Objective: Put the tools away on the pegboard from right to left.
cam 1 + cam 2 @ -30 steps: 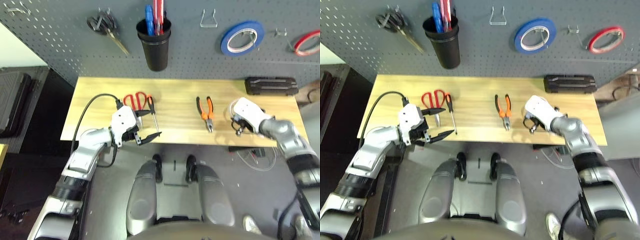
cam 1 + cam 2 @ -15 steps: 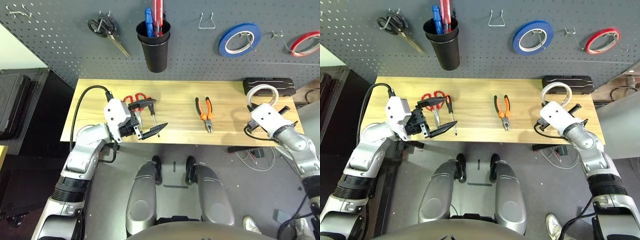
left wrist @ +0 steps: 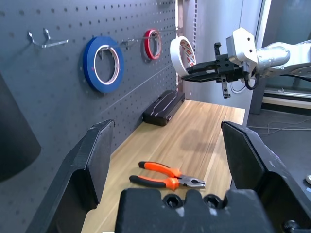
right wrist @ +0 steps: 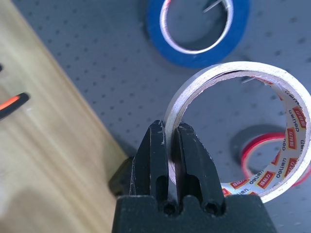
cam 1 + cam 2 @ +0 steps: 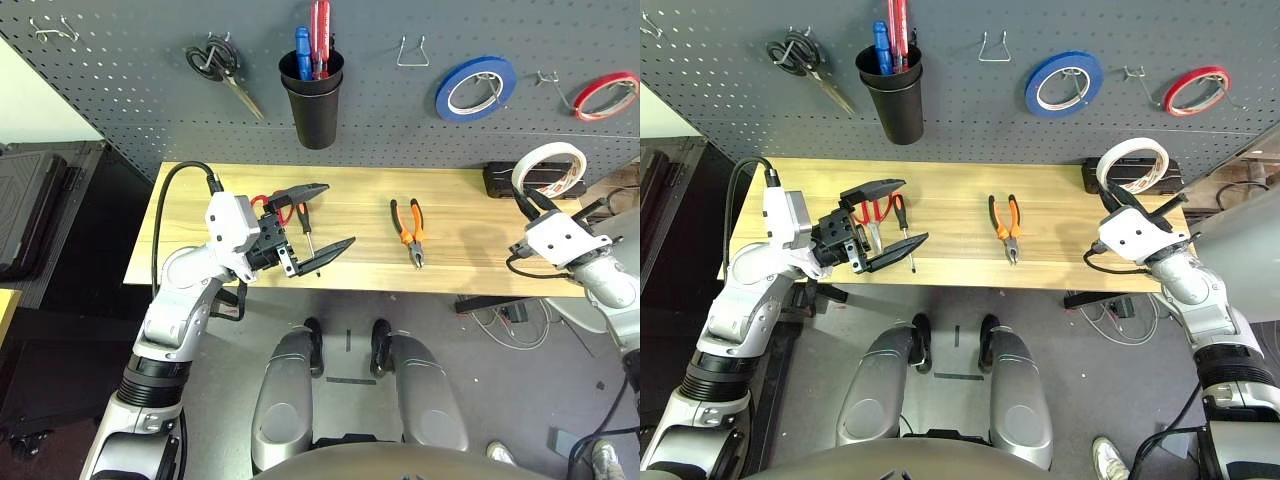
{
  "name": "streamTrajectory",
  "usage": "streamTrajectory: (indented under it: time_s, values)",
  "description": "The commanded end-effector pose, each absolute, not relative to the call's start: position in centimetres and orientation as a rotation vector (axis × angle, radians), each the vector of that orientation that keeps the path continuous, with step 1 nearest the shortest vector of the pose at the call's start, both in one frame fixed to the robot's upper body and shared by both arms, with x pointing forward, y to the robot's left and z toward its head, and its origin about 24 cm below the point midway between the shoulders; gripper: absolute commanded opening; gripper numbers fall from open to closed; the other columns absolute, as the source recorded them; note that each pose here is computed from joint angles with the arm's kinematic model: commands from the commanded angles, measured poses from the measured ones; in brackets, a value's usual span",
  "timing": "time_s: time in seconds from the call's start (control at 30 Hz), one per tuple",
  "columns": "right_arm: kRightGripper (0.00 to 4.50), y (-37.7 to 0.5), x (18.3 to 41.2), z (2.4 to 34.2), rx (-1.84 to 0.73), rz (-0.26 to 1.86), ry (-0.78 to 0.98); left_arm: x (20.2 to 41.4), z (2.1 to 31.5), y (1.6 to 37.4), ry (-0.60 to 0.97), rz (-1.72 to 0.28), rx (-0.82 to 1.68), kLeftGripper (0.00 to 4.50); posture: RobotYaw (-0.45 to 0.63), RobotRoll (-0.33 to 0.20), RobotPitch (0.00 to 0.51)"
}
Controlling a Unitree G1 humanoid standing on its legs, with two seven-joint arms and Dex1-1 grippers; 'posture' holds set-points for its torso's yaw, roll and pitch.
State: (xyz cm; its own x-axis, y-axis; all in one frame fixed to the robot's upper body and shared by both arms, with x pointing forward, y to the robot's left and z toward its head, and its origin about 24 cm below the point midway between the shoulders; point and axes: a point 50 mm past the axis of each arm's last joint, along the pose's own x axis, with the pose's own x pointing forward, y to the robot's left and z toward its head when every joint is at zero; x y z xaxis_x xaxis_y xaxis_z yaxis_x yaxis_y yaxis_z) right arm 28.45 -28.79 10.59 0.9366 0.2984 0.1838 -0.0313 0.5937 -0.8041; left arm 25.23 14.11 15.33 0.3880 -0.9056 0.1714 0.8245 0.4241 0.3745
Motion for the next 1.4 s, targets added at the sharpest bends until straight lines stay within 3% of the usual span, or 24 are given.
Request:
streamTrajectory:
  time_s: [0.03, 0.4, 0.73, 1.23, 1.27, 1.4]
  values:
    - [0.03, -29.0, 28.6, 11.4, -0.934, 0.180, -0.347, 24.9, 15.3, 13.6, -0.375, -1.147, 0.275, 4.50, 0.07, 0.000, 0.224]
    - [0.03, -28.7, 30.5, 13.1, -0.927, 0.138, -0.387, 25.0, 15.9, 13.1, -0.405, -1.154, 0.248, 4.50, 0.06, 0.000, 0.219]
    - [0.03, -29.4, 33.3, 13.4, -0.902, 0.070, -0.299, 25.3, 16.4, 12.9, -0.409, -1.148, 0.248, 4.50, 0.07, 0.000, 0.216]
    - [0.03, -27.2, 38.0, 14.3, -0.826, 0.021, -0.110, 26.2, 16.6, 13.0, -0.389, -1.123, 0.276, 4.50, 0.08, 0.000, 0.226]
    - [0.65, -27.2, 38.1, 14.3, -0.811, 0.012, -0.109, 26.3, 16.6, 13.0, -0.388, -1.124, 0.277, 4.50, 0.08, 0.000, 0.226]
    - [2.04, -26.9, 37.9, 14.3, -0.786, 0.018, -0.147, 26.3, 16.5, 13.0, -0.383, -1.125, 0.281, 4.50, 0.08, 0.000, 0.231]
